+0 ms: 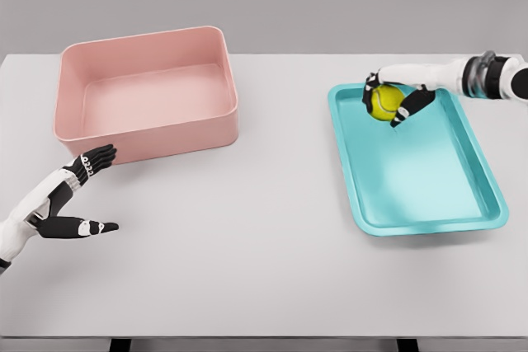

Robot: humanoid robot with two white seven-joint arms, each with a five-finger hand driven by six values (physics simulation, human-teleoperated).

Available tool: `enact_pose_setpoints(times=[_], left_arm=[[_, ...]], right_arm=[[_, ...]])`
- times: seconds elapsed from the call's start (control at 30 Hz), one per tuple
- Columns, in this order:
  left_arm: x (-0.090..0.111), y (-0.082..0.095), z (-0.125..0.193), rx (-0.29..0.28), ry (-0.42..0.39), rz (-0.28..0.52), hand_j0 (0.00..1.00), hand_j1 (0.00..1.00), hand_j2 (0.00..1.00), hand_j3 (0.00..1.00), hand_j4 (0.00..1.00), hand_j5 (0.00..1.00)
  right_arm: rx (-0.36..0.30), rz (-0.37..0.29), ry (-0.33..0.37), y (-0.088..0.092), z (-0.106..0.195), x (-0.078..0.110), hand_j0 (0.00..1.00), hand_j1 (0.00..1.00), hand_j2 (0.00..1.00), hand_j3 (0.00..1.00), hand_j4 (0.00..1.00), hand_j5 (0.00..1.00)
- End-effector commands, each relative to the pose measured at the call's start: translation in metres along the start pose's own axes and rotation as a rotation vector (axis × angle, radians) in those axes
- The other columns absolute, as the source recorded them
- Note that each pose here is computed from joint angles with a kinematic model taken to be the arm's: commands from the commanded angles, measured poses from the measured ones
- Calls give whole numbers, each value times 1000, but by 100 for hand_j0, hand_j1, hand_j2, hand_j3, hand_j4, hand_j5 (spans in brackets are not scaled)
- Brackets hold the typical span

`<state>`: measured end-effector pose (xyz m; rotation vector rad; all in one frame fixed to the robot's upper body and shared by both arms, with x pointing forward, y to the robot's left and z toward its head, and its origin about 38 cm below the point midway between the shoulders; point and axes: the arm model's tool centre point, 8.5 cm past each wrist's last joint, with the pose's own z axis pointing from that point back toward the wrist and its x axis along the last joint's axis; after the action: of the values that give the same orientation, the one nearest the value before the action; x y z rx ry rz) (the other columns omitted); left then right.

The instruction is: Put the tennis from the blue tray into the pink basket with both arms

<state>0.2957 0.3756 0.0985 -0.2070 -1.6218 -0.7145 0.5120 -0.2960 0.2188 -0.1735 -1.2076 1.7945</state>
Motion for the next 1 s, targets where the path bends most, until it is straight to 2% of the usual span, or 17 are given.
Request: enact_pose_setpoints(times=[0.0, 0.03, 0.07, 0.1, 0.13, 0.2, 0.23, 0.27, 0.37, 0.43, 0.57, 0.67, 0.77, 0.83, 0.9, 0.93, 0.97], left_arm=[[0, 1, 0, 2, 0, 2, 100, 100, 100, 100, 100, 100], [1, 0, 0, 1, -1, 3, 100, 100, 100, 100, 100, 100], [0, 1, 0, 2, 0, 2, 100, 100, 100, 100, 100, 100], [0, 1, 0, 2, 0, 2, 100, 100, 100, 100, 100, 100], [0, 1, 0, 1, 0, 1, 100, 100, 100, 100, 100, 100], [0, 1, 0, 1, 0, 1, 100, 100, 100, 100, 100, 100], [0, 1, 0, 2, 0, 2, 100, 100, 100, 100, 100, 100], [0, 1, 0, 2, 0, 2, 100, 100, 100, 100, 100, 100], [1, 0, 0, 0, -1, 1, 100, 100, 100, 100, 100, 100], [0, 1, 0, 2, 0, 2, 100, 100, 100, 100, 100, 100], [0, 0, 0, 0, 0, 0, 100, 100, 100, 100, 100, 100], [0, 0, 0, 0, 0, 0, 100, 100, 100, 100, 100, 100], [0, 0, 0, -1, 0, -2, 100, 100, 100, 100, 100, 100], [0, 0, 0, -2, 0, -3, 100, 100, 100, 100, 100, 100], [0, -1, 0, -2, -1, -2, 100, 100, 100, 100, 100, 100], [0, -1, 0, -2, -1, -2, 100, 100, 100, 100, 100, 100], [0, -1, 0, -2, -1, -2, 100, 100, 100, 100, 100, 100]], right_arm=[[-35, 99, -144, -14, 5, 36, 28, 28, 28, 28, 28, 28], [-26, 130, -193, -12, 2, 51, 28, 28, 28, 28, 28, 28], [-12, 190, -286, -8, -3, 79, 28, 28, 28, 28, 28, 28], [-4, 215, -335, -3, -5, 94, 28, 28, 28, 28, 28, 28], [10, 259, -416, 4, -8, 121, 28, 28, 28, 28, 28, 28], [60, 309, -512, 21, -13, 154, 28, 28, 28, 28, 28, 28], [77, 314, -535, 28, -16, 161, 28, 28, 28, 28, 28, 28], [111, 308, -568, 43, -24, 170, 28, 28, 28, 28, 28, 28], [143, 286, -622, 61, -53, 192, 28, 28, 28, 28, 28, 28], [145, 274, -626, 62, -77, 199, 28, 28, 28, 28, 28, 28], [145, 245, -591, 62, -118, 200, 28, 28, 28, 28, 28, 28], [148, 257, -593, 63, -123, 205, 29, 29, 29, 29, 29, 29], [156, 252, -602, 70, -124, 206, 35, 35, 35, 35, 35, 35], [152, 256, -599, 68, -124, 206, 46, 46, 46, 46, 46, 46], [150, 257, -592, 67, -123, 203, 48, 48, 48, 48, 48, 48], [150, 258, -593, 67, -122, 204, 60, 60, 60, 60, 60, 60], [144, 260, -591, 65, -121, 203, 81, 81, 81, 81, 81, 81]])
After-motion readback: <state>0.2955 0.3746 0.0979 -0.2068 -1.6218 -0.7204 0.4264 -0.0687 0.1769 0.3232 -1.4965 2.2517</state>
